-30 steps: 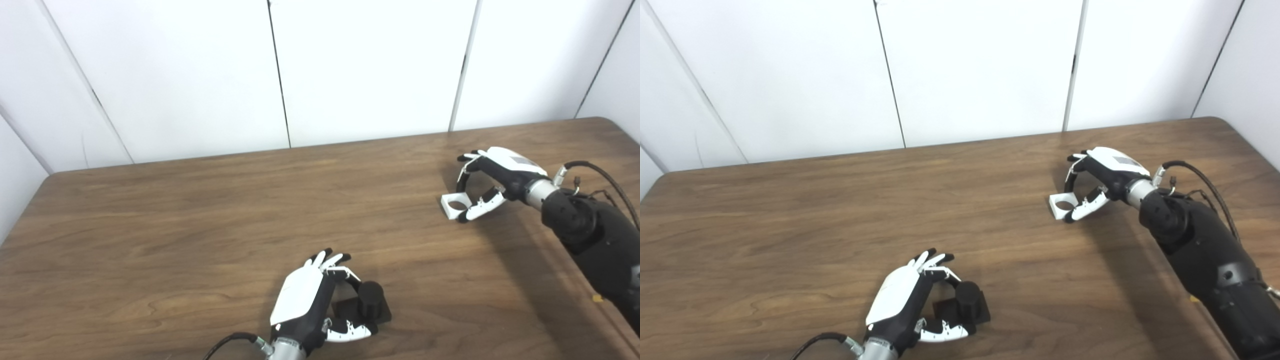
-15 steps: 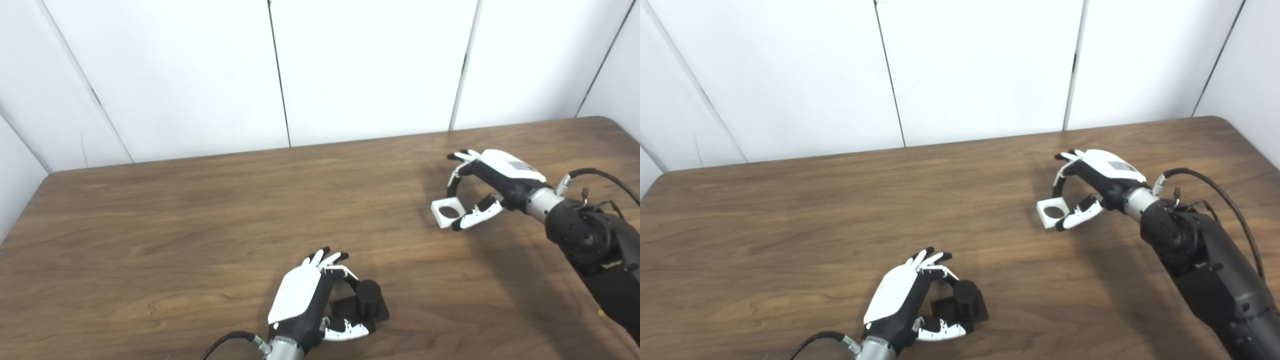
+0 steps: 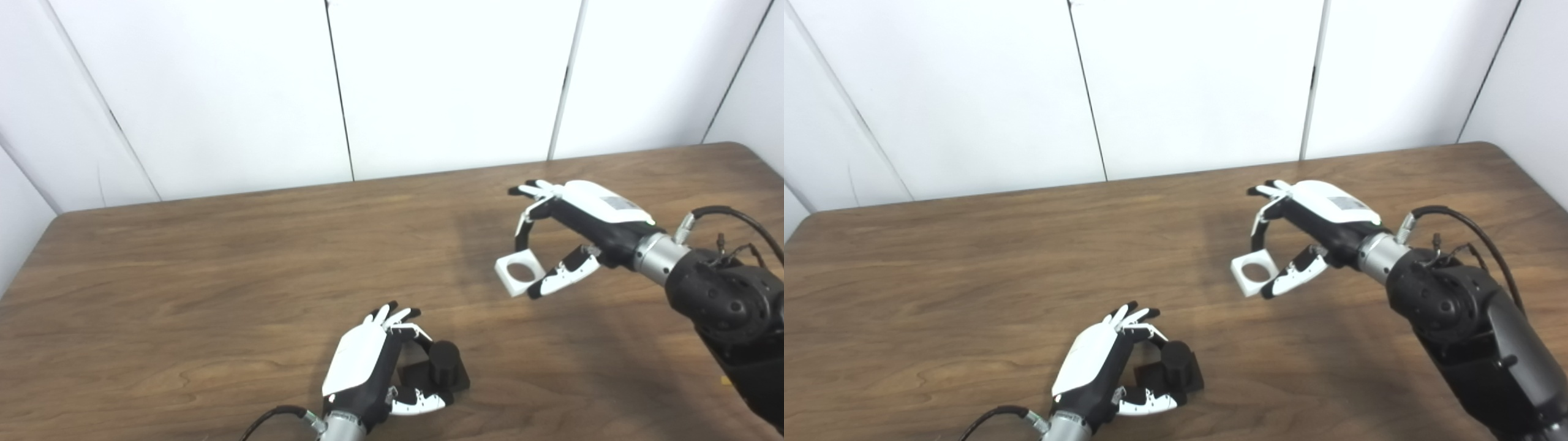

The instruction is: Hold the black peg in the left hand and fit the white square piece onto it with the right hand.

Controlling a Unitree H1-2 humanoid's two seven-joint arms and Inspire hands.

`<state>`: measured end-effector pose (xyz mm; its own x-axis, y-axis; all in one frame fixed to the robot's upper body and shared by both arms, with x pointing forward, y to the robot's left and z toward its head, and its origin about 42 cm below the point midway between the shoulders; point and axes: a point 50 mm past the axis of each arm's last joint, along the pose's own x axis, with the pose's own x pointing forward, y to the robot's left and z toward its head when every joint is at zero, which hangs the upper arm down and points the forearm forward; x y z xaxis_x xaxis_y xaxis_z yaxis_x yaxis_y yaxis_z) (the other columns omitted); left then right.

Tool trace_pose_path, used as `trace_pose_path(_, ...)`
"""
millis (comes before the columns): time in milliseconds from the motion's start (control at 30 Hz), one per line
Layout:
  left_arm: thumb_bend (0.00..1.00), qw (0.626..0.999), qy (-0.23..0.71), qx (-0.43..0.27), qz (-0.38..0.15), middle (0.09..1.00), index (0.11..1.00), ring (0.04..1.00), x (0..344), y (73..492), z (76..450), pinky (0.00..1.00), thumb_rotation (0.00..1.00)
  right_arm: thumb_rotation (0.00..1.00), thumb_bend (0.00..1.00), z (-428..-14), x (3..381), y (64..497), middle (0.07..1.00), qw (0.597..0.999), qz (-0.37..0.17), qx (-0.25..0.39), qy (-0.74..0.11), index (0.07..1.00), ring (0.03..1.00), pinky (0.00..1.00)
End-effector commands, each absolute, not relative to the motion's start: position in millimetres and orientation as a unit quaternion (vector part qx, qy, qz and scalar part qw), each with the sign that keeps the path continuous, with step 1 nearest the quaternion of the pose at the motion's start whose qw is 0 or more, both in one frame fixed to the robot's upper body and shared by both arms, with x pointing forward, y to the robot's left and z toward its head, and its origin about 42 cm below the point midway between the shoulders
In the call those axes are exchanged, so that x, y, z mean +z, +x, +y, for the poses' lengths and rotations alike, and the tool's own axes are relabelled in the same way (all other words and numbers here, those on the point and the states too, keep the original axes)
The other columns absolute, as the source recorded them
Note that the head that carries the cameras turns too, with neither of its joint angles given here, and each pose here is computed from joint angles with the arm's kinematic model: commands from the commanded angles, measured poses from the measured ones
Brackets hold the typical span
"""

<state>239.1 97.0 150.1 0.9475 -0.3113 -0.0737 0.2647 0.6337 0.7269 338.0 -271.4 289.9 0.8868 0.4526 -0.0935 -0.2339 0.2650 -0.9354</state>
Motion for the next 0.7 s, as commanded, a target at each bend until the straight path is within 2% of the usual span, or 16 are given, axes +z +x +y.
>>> trace_pose_path(0,0.52,0.900,0.411,-0.144,-0.029,0.907,0.490,0.997,151,244,103,1.00,0.07,0.16,0.52,-262,310,331,0.945,0.779,-0.120,0.220,-0.574,0.493,1.000,1.00)
trace_pose_path(400,0.52,0.900,0.411,-0.143,-0.030,0.898,0.490,0.991,149,245,101,1.00,0.07,0.16,0.52,-227,321,312,0.937,0.753,-0.146,0.277,-0.579,0.493,1.000,1.00)
trace_pose_path(667,0.52,0.899,0.412,-0.144,-0.027,0.898,0.490,0.991,149,244,100,1.00,0.07,0.15,0.52,-208,316,310,0.936,0.752,-0.154,0.296,-0.569,0.492,1.000,1.00)
